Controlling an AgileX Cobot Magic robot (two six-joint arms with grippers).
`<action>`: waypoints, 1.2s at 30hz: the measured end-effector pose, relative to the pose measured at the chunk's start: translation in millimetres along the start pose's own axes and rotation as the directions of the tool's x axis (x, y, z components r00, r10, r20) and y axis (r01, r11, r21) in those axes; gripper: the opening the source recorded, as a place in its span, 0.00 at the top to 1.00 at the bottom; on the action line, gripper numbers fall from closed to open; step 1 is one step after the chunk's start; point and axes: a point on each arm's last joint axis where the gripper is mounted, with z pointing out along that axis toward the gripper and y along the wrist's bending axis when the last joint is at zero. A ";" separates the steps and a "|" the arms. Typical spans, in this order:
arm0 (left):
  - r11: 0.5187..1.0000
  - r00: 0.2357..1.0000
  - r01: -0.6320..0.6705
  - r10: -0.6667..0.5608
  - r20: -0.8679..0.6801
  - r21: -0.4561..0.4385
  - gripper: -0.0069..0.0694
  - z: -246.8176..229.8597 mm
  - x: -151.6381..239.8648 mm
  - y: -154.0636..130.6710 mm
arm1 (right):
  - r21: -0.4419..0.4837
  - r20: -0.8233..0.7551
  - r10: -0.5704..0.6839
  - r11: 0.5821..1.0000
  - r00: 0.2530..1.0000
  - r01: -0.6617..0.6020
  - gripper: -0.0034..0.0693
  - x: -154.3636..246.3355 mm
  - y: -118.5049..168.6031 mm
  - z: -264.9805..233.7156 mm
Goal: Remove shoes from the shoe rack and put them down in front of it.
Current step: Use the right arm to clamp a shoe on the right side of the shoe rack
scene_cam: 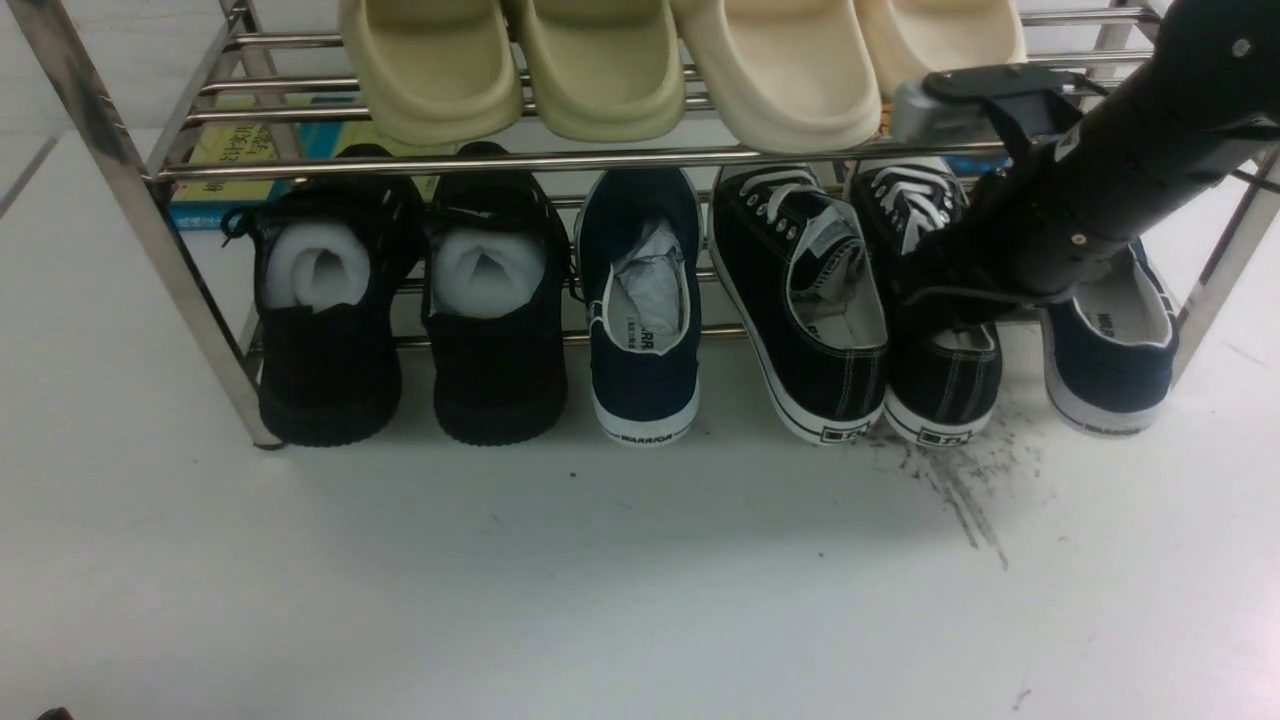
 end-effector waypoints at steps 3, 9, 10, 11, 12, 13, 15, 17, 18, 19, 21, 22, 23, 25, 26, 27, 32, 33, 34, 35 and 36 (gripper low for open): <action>1.000 1.000 -0.001 0.001 0.000 0.000 0.60 0.0 0.0 0.0 | 0.005 0.008 0.007 1.000 1.000 -0.007 0.51 -1.6 -2.0 7.0; 1.000 1.000 -0.001 0.001 0.000 0.000 0.60 0.0 0.0 0.0 | 0.031 -0.002 -0.006 0.999 1.000 0.007 0.54 -1.9 -6.8 17.9; 1.000 1.000 -0.001 0.001 0.000 0.000 0.60 0.0 0.0 0.0 | 0.033 -0.002 -0.008 0.999 1.000 0.008 0.54 -1.9 -7.0 18.0; 1.000 1.000 -0.001 0.001 0.000 0.000 0.60 0.0 0.0 0.0 | 0.040 -0.010 -0.012 0.999 1.000 0.012 0.56 -1.3 -8.1 20.3; 1.000 1.000 -0.001 0.001 0.000 0.000 0.60 0.0 0.0 0.0 | 0.045 -0.015 -0.014 0.999 1.000 0.015 0.58 -0.8 -8.8 21.7; 1.000 1.000 -0.001 0.001 0.000 0.000 0.60 0.0 0.0 0.0 | 0.047 -0.020 -0.018 0.999 1.000 0.019 0.60 -0.6 -9.0 22.7; 1.000 1.000 -0.001 0.001 0.000 0.000 0.60 0.0 0.0 0.0 | 0.049 -0.023 -0.021 0.999 1.000 0.022 0.63 -0.4 -9.1 23.7; 1.000 1.000 -0.001 0.001 0.000 0.000 0.60 0.0 0.0 0.0 | 0.051 -0.023 -0.023 0.998 0.999 0.024 0.65 -0.5 -9.3 23.7; 1.000 1.000 -0.001 0.001 0.000 0.000 0.60 0.0 0.0 0.0 | 0.052 -0.022 -0.023 0.998 0.999 0.024 0.66 -0.5 -9.4 23.7; 1.000 1.000 -0.001 0.001 0.000 0.000 0.60 0.0 0.0 0.0 | 0.054 -0.018 -0.025 0.998 1.000 0.026 0.68 -0.9 -9.5 23.7; 1.000 1.000 -0.001 0.001 0.000 0.000 0.60 0.0 0.0 0.0 | 0.054 -0.016 -0.025 0.998 1.000 0.026 0.70 -1.0 -9.6 23.7; 1.000 1.000 -0.001 0.001 0.000 0.000 0.60 0.0 0.0 0.0 | 0.054 -0.016 -0.025 0.998 1.000 0.026 0.72 -1.1 -9.6 23.7; 1.000 1.000 -0.001 0.001 0.000 0.000 0.60 0.0 0.0 0.0 | 0.054 -0.016 -0.025 0.998 1.000 0.026 0.74 -1.1 -9.6 23.7; 1.000 1.000 -0.001 0.001 0.000 0.000 0.60 0.0 0.0 0.0 | 0.054 -0.017 -0.025 0.998 1.000 0.026 0.81 -1.0 -9.1 23.7; 1.000 1.000 -0.001 0.001 0.000 0.000 0.60 0.0 0.0 0.0 | 0.053 -0.019 -0.025 0.998 1.000 0.026 0.82 -0.8 -9.1 23.7; 1.000 1.000 -0.001 0.001 0.000 0.000 0.60 0.0 0.0 0.0 | 0.052 -0.024 -0.024 0.998 0.999 0.025 0.88 -0.3 -8.9 23.7; 1.000 1.000 -0.001 0.001 0.000 0.000 0.60 0.0 0.0 0.0 | 0.059 -0.032 -0.041 0.997 0.999 0.043 0.95 1.4 -6.8 8.9; 1.000 1.000 -0.001 0.001 0.000 0.000 0.60 0.0 0.0 0.0 | 0.063 -0.028 -0.046 0.997 0.999 0.048 0.95 1.4 -6.5 4.5; 1.000 1.000 -0.001 0.001 0.000 0.000 0.60 0.0 0.0 0.0 | 0.069 -0.027 -0.052 0.996 0.998 0.054 0.95 1.9 -6.4 -1.6; 1.000 1.000 -0.001 0.001 0.000 0.000 0.60 0.0 0.0 0.0 | 0.069 -0.032 -0.054 0.996 0.998 0.057 0.95 2.6 -5.9 -4.0; 1.000 1.000 -0.001 0.001 0.000 0.000 0.60 0.0 0.0 0.0 | 0.077 -0.043 -0.065 0.995 0.997 0.068 0.95 4.8 -5.2 -13.1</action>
